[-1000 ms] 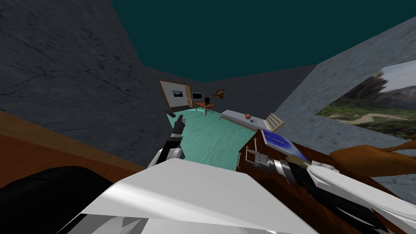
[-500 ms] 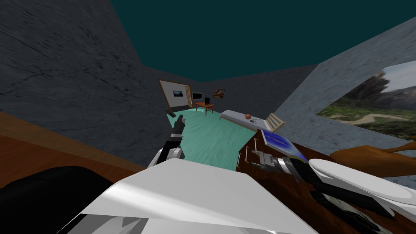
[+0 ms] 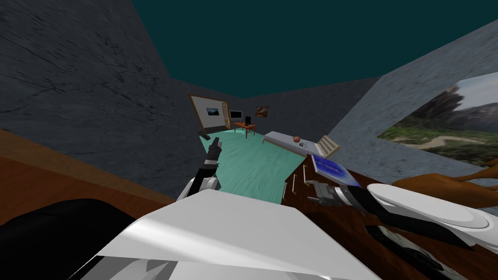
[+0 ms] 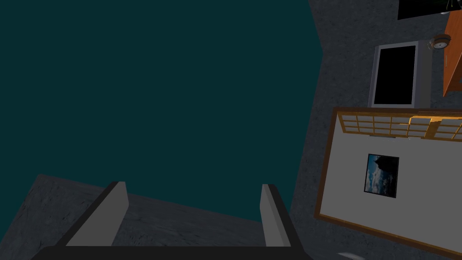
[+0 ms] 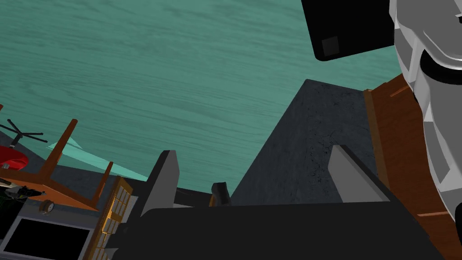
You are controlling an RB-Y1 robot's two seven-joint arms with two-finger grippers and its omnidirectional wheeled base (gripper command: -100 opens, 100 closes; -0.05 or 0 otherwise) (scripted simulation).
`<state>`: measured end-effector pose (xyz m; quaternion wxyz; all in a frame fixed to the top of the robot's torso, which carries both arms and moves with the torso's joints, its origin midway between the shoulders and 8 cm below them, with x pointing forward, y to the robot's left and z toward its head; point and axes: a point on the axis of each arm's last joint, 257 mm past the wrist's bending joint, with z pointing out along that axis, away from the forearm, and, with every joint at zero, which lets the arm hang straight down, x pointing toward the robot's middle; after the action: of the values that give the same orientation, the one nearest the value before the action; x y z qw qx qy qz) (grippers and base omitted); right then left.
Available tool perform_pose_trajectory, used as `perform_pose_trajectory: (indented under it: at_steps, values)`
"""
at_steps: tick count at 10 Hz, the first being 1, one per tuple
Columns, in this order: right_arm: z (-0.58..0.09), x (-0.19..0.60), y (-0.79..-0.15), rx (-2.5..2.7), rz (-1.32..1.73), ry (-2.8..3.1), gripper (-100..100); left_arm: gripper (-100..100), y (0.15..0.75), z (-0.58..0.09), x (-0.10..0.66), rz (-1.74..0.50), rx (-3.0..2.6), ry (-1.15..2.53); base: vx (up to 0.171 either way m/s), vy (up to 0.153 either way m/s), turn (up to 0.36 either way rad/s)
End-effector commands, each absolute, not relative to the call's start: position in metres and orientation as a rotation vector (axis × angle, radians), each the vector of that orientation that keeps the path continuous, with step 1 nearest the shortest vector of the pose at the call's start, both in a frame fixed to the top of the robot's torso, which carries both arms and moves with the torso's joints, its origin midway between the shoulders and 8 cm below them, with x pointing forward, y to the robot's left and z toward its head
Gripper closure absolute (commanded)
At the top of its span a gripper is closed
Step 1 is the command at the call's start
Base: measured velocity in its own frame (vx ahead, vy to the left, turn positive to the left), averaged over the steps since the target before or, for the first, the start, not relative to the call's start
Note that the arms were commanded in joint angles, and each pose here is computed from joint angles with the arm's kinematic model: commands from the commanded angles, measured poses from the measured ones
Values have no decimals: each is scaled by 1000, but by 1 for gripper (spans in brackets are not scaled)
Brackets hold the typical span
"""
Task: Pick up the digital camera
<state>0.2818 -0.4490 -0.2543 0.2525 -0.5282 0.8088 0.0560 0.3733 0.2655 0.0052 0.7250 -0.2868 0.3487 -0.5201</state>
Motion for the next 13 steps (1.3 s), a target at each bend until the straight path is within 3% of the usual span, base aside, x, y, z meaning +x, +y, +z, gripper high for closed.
perform_pose_trajectory:
  at_steps: [1,5,10,13]
  values:
    - [-252,281,-451,-1449,146,2200,-100,0,265,5,373,-1147,-633,769,-11,-23,-1]
    - [-248,285,-494,-1623,5,2232,-100,0,265,5,373,-1147,-633,769,-46,-56,-4]
    - [-242,288,-540,-1752,-144,2264,-100,0,266,5,373,-1147,-633,769,-103,-126,-26]
    - [-242,284,-559,-1778,-192,2287,-100,0,266,5,373,-1147,-633,769,-110,-191,-54]
